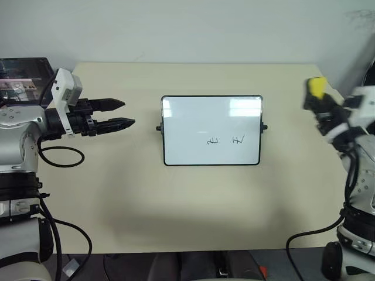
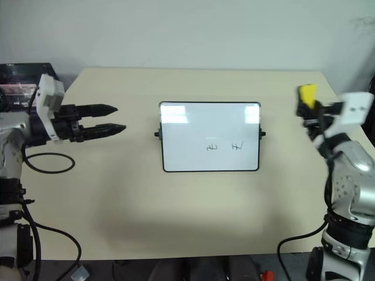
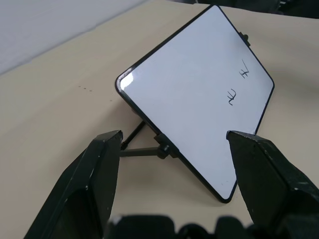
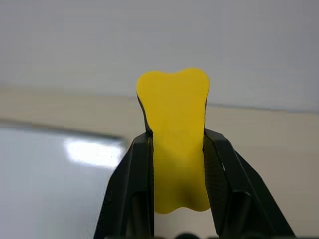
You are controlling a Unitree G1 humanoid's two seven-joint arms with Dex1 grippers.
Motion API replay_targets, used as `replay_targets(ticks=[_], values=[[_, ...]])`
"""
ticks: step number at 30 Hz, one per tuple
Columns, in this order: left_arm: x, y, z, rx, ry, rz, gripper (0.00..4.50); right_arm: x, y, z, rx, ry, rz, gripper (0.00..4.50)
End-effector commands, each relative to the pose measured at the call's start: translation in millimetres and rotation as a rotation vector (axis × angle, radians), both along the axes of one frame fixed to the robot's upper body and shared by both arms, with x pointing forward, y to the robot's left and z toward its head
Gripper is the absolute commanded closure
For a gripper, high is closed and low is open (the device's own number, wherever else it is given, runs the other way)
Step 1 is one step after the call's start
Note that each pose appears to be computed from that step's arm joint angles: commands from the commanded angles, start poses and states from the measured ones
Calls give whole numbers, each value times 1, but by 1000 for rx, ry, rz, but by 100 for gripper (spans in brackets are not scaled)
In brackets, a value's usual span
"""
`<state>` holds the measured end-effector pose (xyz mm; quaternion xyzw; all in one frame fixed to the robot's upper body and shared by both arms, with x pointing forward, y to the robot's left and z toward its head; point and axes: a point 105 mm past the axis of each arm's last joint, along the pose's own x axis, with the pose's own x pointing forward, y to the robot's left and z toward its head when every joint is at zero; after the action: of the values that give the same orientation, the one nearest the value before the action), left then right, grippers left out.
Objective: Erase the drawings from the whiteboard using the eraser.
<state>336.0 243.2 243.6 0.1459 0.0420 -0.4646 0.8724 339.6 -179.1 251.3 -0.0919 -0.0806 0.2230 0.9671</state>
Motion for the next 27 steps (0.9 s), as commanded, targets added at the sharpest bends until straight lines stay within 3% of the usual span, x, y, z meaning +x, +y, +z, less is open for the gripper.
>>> replay_targets(ticks=[1,4,12,27], values=[[-4,-4,11,4,-41,-22,87,-9,50,6,-175,-38,187,351],[-4,-5,11,1,-40,-27,87,-8,83,8,-303,-94,293,351],[-4,-6,11,0,-46,-28,87,-1,122,-29,-659,-131,458,351],[-9,-5,9,3,-46,-15,87,41,130,-54,-968,-202,382,351]])
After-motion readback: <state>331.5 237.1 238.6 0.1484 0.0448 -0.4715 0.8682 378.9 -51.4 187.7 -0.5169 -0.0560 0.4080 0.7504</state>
